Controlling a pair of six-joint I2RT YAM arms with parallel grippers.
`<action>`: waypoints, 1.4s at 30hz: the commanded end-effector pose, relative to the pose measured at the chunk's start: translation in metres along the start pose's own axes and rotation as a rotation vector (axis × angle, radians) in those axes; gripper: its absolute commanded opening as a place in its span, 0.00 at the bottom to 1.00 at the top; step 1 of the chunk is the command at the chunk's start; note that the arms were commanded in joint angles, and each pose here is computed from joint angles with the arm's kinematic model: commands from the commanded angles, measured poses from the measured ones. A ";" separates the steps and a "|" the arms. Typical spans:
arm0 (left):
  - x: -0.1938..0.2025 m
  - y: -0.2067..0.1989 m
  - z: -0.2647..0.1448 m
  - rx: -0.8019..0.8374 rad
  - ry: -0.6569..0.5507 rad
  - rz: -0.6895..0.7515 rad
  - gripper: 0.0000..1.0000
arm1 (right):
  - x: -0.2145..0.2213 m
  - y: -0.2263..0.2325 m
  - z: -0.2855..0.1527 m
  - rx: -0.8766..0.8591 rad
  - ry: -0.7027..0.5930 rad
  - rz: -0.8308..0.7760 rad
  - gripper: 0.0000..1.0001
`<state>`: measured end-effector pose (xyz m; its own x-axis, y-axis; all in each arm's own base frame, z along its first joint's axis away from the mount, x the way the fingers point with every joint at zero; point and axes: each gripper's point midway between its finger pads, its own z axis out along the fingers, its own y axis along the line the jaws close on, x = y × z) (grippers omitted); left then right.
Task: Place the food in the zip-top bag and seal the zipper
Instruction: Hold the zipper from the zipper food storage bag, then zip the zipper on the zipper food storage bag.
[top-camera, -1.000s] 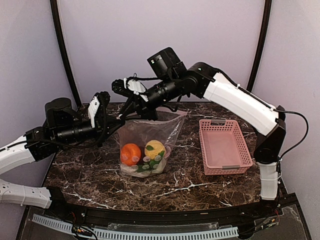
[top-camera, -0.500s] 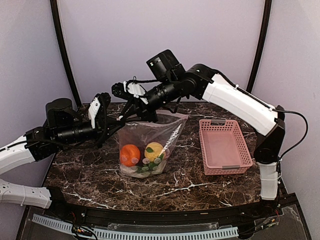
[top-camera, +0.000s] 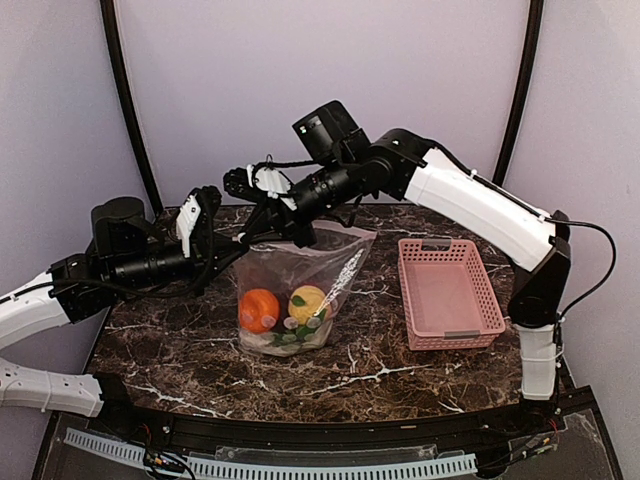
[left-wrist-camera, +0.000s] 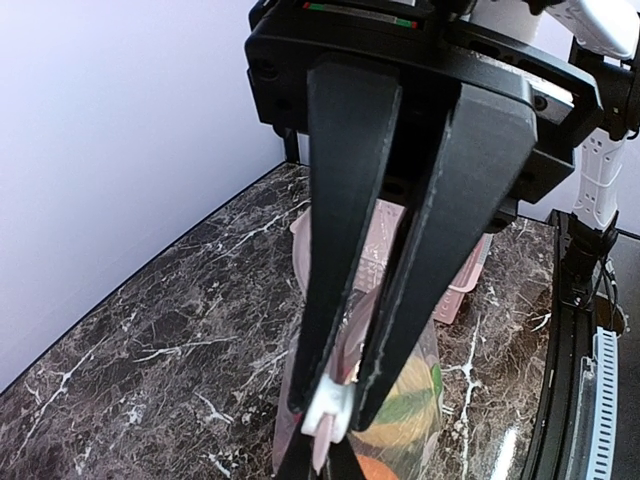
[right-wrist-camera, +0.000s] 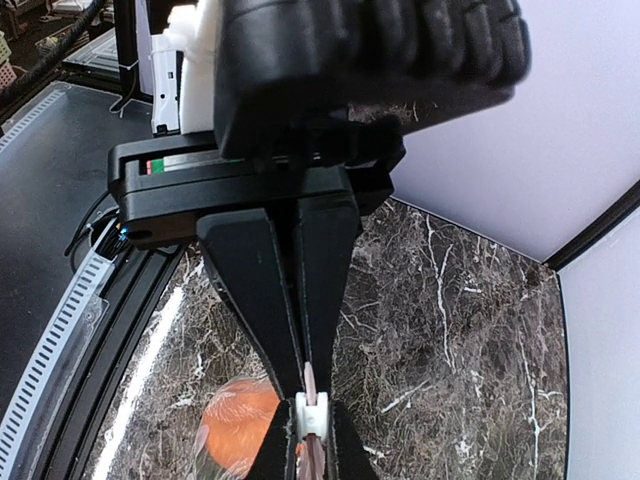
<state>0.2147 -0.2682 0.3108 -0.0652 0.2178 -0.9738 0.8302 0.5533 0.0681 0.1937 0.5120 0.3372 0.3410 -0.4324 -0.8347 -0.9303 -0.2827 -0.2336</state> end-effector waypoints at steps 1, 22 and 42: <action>-0.012 0.008 -0.014 -0.052 -0.061 0.005 0.01 | 0.014 0.004 -0.007 0.020 0.065 -0.011 0.00; 0.011 0.026 -0.018 -0.169 -0.019 0.010 0.01 | 0.088 -0.025 -0.083 0.180 0.237 0.127 0.00; 0.023 0.036 -0.016 -0.223 -0.004 -0.004 0.01 | 0.156 -0.025 -0.140 0.267 0.347 0.259 0.00</action>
<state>0.2281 -0.2406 0.3002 -0.0554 0.2096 -0.9762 0.7257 0.6800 0.1048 0.2776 0.3597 0.2869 0.1192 -0.6824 -0.7212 -0.9839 0.0164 -0.1781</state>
